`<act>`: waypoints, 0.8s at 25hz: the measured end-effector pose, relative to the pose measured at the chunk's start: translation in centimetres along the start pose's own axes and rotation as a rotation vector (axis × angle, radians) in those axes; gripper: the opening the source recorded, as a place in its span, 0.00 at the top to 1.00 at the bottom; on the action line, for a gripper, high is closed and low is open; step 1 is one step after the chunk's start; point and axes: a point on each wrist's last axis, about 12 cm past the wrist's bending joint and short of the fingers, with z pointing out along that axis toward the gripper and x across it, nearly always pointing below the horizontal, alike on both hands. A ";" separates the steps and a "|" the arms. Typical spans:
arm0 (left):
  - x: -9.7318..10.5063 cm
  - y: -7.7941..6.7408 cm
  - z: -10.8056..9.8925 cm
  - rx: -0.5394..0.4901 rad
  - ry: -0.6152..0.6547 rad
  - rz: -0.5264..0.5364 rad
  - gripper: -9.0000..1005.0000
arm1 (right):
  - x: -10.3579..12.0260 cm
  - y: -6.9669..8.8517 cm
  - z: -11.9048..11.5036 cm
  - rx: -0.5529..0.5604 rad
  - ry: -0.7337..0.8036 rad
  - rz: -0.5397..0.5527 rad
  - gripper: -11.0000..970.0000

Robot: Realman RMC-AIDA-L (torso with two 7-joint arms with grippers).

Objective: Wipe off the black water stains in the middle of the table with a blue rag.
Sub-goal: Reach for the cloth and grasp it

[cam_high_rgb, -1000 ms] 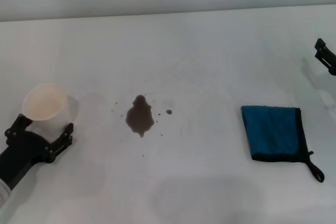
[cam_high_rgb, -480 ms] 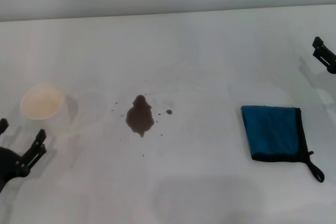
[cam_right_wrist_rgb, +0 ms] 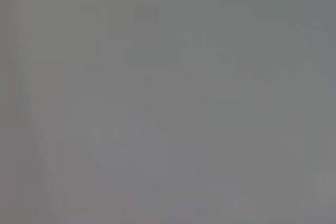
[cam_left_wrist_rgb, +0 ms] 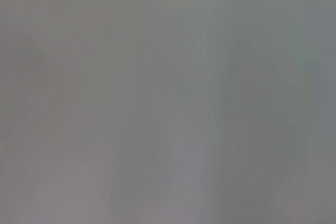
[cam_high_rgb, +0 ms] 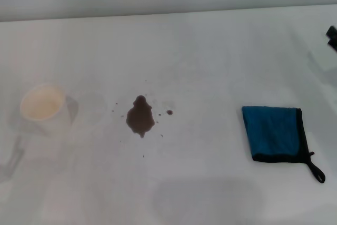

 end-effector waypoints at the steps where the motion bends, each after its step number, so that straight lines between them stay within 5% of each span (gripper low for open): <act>1: -0.1 0.2 -0.2 -0.016 -0.012 0.001 0.13 | -0.5 -0.4 0.0 -0.010 0.001 0.041 0.11; 11: -0.6 1.4 0.2 -0.064 -0.040 0.024 0.21 | -7.1 -2.8 0.7 -0.193 0.158 0.356 0.11; 20: -1.0 2.2 1.5 -0.054 -0.051 0.066 0.32 | -13.4 -1.4 3.1 -0.413 0.508 0.480 0.11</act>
